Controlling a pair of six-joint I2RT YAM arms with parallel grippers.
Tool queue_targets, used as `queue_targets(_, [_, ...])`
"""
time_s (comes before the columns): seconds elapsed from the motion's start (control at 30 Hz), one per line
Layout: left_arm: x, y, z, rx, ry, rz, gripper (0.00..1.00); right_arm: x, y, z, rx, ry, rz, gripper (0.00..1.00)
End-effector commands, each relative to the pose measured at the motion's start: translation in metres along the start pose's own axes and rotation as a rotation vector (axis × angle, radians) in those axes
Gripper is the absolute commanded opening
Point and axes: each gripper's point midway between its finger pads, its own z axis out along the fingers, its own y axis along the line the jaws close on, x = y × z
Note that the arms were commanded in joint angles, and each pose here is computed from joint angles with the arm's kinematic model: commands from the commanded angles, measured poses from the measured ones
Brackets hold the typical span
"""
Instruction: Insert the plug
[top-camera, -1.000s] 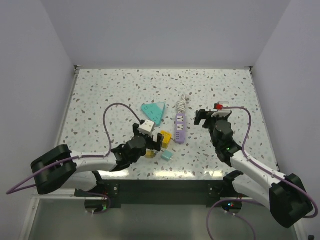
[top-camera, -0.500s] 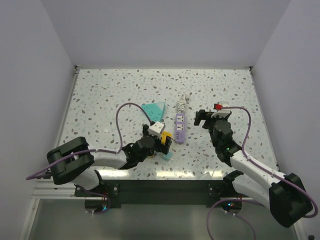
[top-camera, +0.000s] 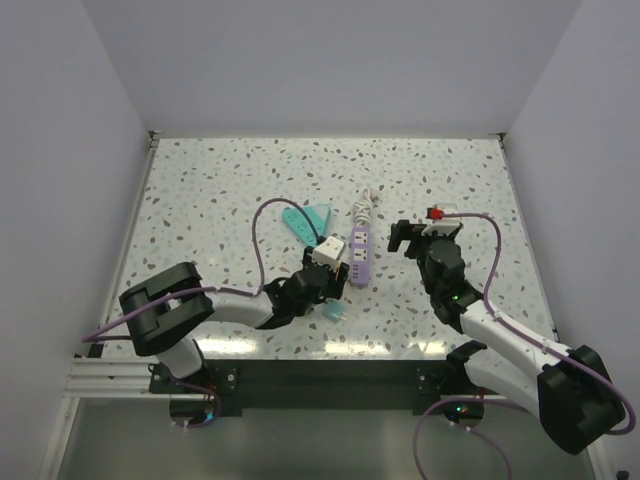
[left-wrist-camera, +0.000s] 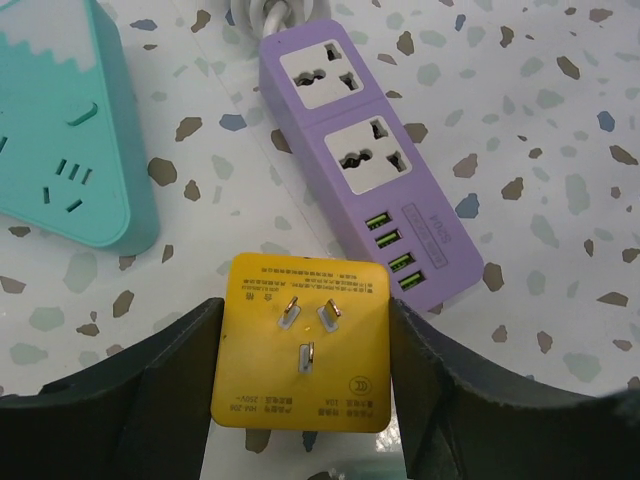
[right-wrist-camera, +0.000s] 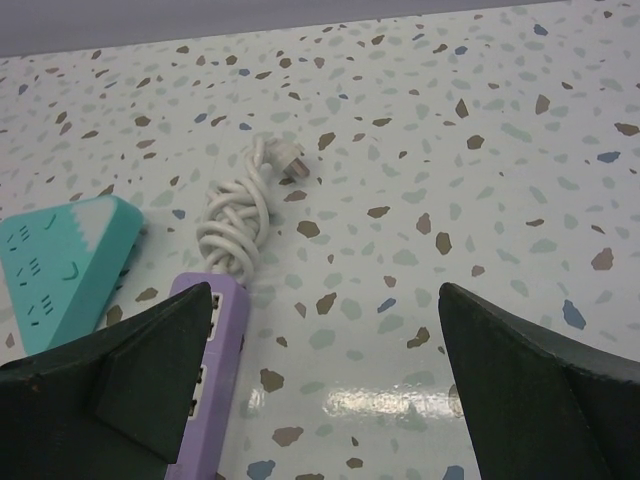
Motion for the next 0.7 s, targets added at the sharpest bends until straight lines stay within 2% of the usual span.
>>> queue_targets(0.0, [-0.007, 0.002, 0.008, -0.052, 0.001, 0.023, 0.23, -0.012, 0.008, 0.003, -0.029, -0.027, 0.015, 0.99])
queue_targets(0.07, [-0.008, 0.008, 0.010, -0.079, 0.006, 0.021, 0.11, -0.013, 0.011, 0.003, -0.043, -0.028, 0.010, 0.99])
queue_targets(0.1, [-0.008, 0.011, 0.009, -0.089, 0.016, 0.014, 0.00, -0.013, 0.012, 0.003, -0.052, -0.029, 0.009, 0.99])
queue_targets(0.3, [-0.036, 0.036, 0.003, -0.046, -0.012, -0.135, 0.00, -0.012, 0.040, -0.003, -0.228, -0.040, -0.024, 0.99])
queue_targets(0.37, [-0.052, 0.039, -0.001, 0.001, -0.039, -0.193, 0.00, -0.013, 0.063, -0.009, -0.369, -0.054, -0.052, 0.99])
queue_targets(0.43, [-0.061, 0.037, -0.005, 0.030, -0.052, -0.212, 0.00, -0.012, 0.074, -0.012, -0.436, -0.061, -0.080, 0.99])
queue_targets(0.47, [-0.071, 0.037, -0.007, 0.041, -0.071, -0.224, 0.00, -0.011, 0.089, -0.018, -0.533, -0.063, -0.092, 0.99])
queue_targets(0.67, [-0.105, 0.032, -0.014, 0.151, -0.103, -0.325, 0.00, -0.010, 0.117, -0.033, -0.723, -0.104, -0.124, 0.99])
